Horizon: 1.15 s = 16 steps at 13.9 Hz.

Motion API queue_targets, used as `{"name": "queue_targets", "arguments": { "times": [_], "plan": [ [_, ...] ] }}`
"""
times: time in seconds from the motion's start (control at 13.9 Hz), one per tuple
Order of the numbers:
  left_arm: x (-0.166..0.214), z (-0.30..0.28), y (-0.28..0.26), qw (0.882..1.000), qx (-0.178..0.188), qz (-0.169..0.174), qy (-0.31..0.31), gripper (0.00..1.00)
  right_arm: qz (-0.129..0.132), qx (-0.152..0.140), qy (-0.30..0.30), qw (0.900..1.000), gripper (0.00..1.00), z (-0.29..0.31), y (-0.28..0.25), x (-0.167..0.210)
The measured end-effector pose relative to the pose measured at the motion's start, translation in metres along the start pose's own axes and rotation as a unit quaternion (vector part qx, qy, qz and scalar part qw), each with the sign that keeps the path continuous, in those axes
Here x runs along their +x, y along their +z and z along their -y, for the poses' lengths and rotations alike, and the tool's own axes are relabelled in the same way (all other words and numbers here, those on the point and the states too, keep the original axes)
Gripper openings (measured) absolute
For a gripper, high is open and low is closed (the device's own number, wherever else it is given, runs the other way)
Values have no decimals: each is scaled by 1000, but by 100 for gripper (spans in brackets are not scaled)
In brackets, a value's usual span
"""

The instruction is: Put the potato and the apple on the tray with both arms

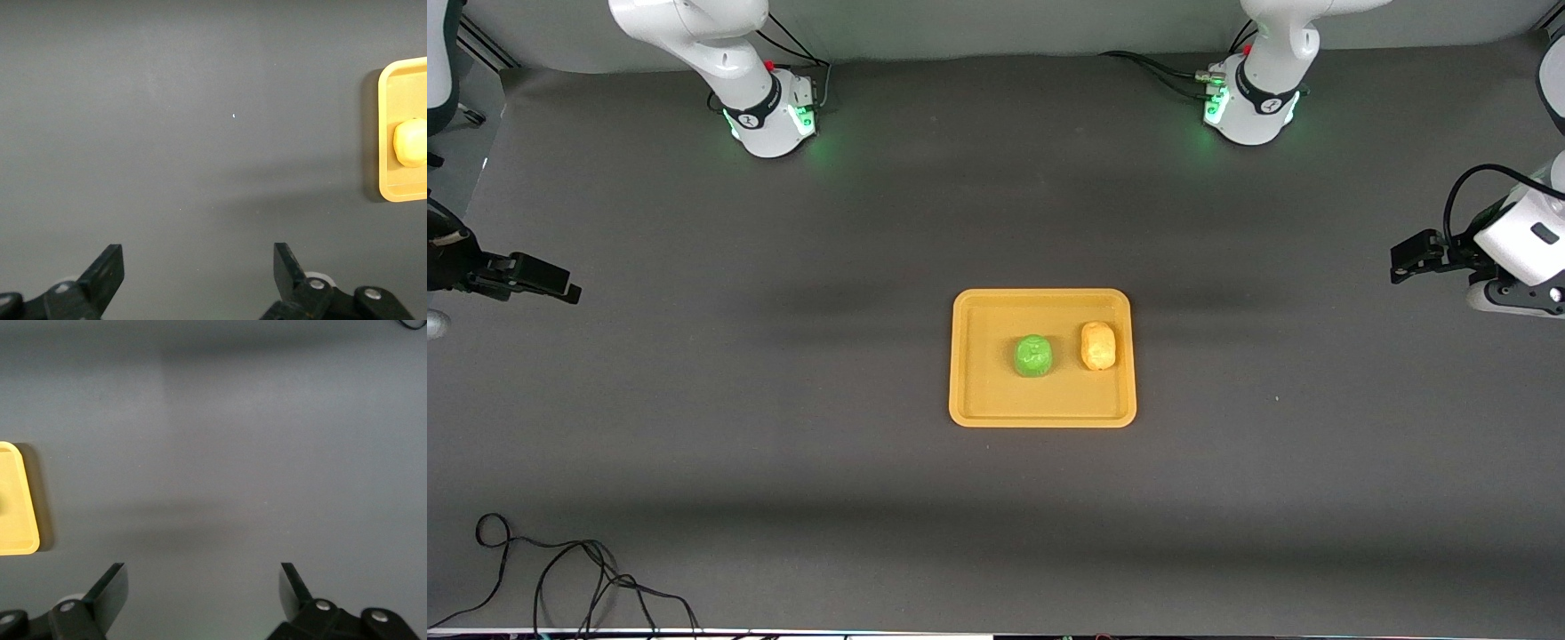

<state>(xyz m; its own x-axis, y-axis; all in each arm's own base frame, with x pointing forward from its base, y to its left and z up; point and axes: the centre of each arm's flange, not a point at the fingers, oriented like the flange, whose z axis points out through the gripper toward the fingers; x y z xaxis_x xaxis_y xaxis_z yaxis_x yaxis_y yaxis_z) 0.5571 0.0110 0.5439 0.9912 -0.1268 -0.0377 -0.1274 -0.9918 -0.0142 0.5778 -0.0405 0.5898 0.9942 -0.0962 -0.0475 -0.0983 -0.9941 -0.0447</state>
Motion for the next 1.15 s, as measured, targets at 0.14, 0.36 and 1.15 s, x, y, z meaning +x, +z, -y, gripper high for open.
{"name": "queue_targets", "arguments": {
  "times": [0.14, 0.36, 1.15],
  "plan": [
    [0, 0, 0, 1000, 0, -1, 0, 100, -3, 1, -5, 1000, 100, 5, -1, -7],
    [0, 0, 1, 1000, 0, 0, 0, 100, -8, -7, -13, 1000, 100, 12, -6, -11],
    [0, -1, 3, 1000, 0, 0, 1, 100, -3, -20, -25, 999, 100, 23, -12, -17]
  ]
}}
